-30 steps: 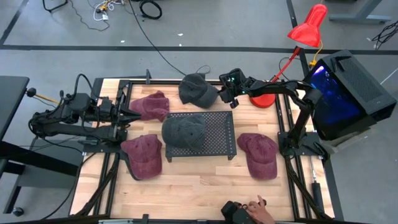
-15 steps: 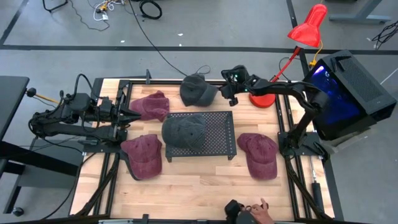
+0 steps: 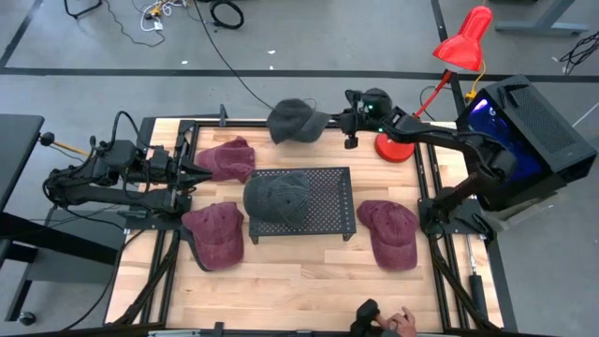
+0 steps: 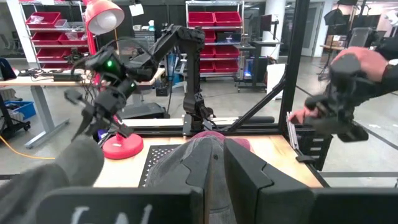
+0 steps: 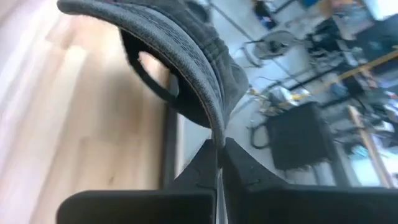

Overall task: Pick & Place hat
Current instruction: Stack the top black cap on top of the black cap on the shelf

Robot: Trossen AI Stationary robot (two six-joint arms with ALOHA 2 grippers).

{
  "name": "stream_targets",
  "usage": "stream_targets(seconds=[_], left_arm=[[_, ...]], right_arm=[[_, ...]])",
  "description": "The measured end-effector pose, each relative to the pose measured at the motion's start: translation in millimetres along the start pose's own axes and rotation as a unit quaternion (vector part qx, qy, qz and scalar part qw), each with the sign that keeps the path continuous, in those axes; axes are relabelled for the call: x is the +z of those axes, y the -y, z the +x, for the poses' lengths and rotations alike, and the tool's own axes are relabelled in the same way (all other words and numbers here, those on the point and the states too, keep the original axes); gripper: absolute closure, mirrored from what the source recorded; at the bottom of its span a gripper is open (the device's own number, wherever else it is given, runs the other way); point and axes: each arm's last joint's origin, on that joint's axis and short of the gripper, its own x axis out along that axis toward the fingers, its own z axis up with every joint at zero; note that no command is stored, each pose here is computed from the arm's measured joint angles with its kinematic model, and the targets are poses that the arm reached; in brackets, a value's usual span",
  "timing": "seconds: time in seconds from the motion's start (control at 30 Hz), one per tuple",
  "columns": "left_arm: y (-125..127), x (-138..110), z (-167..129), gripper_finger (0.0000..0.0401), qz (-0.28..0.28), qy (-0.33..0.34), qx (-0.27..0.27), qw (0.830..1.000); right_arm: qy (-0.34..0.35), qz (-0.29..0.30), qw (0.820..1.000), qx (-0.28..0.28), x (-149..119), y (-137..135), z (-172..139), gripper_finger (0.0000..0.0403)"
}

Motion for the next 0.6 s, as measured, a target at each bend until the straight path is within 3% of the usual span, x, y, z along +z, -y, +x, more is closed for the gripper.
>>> stream_targets(seconds=[0.27, 0.6], left_arm=[[0.0, 0.0, 0.0, 0.0353, 0.0, 0.0, 0.0, 1.0], [0.0, 0.0, 0.0, 0.0353, 0.0, 0.0, 0.0, 1.0]], right_arm=[[0.0, -0.011, 0.997, -0.078, 27.0, 16.3, -51.3, 0.0403], [-0.029, -0.004, 0.99, -0.135, 49.3, 15.2, -114.1, 0.0403]])
